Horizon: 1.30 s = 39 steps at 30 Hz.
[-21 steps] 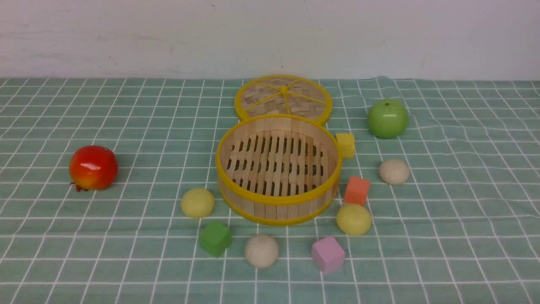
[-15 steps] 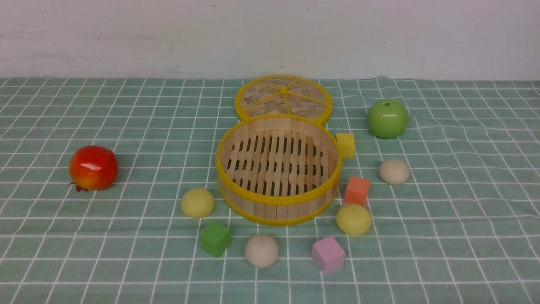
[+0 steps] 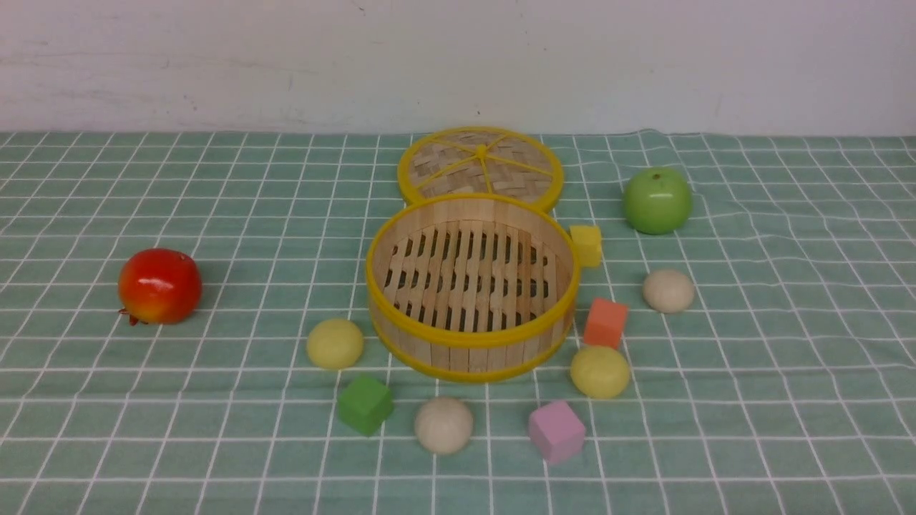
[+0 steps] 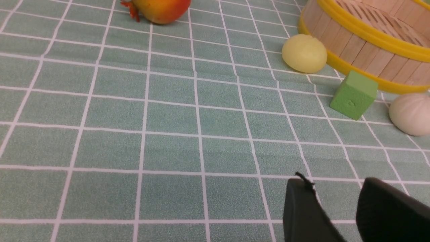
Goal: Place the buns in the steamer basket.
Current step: Use the left arm to grab a steamed stuffed bun
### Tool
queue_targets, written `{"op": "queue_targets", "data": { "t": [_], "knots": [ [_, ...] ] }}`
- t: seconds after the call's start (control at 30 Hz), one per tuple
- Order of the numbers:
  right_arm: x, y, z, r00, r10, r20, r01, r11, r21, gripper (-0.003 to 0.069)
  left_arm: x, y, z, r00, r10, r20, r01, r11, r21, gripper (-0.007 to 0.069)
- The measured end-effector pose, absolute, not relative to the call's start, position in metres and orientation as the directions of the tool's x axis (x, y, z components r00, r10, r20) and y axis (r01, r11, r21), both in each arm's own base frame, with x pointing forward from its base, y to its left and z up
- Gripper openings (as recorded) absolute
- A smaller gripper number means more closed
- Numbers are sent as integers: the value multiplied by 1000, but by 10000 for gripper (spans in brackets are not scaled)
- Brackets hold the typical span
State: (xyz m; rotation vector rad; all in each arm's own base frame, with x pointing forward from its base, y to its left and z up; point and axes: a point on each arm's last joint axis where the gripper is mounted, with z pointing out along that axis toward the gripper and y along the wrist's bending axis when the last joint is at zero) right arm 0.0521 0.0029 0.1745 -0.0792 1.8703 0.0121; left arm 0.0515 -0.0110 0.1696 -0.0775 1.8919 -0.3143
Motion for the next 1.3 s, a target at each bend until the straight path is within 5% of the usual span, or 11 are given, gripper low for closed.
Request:
{"op": "queue_targets", "data": {
  "t": [0.7,0.83,0.9,1.07,1.3],
  "knots": [
    [52,3,174,-294,-49,-954,-61,998,-32,240,52,-12,171,-328,-245,-912,99,952,-291,238],
    [52,3,174,-294,-49,-954,-61,998,-32,240,52,-15,176,-317,-439,-841,84,870,-486,238],
    [52,3,174,-294,-49,-954,-61,998,-32,240,53,-17,182,-284,-623,-729,76,743,-665,238],
    [52,3,174,-294,-49,-954,-61,998,-32,240,55,-14,195,-194,-807,-558,99,550,-829,238],
    [52,3,174,-294,-49,-954,-61,998,-32,240,56,-8,205,-86,-839,-538,143,524,-840,220]
  ]
}}
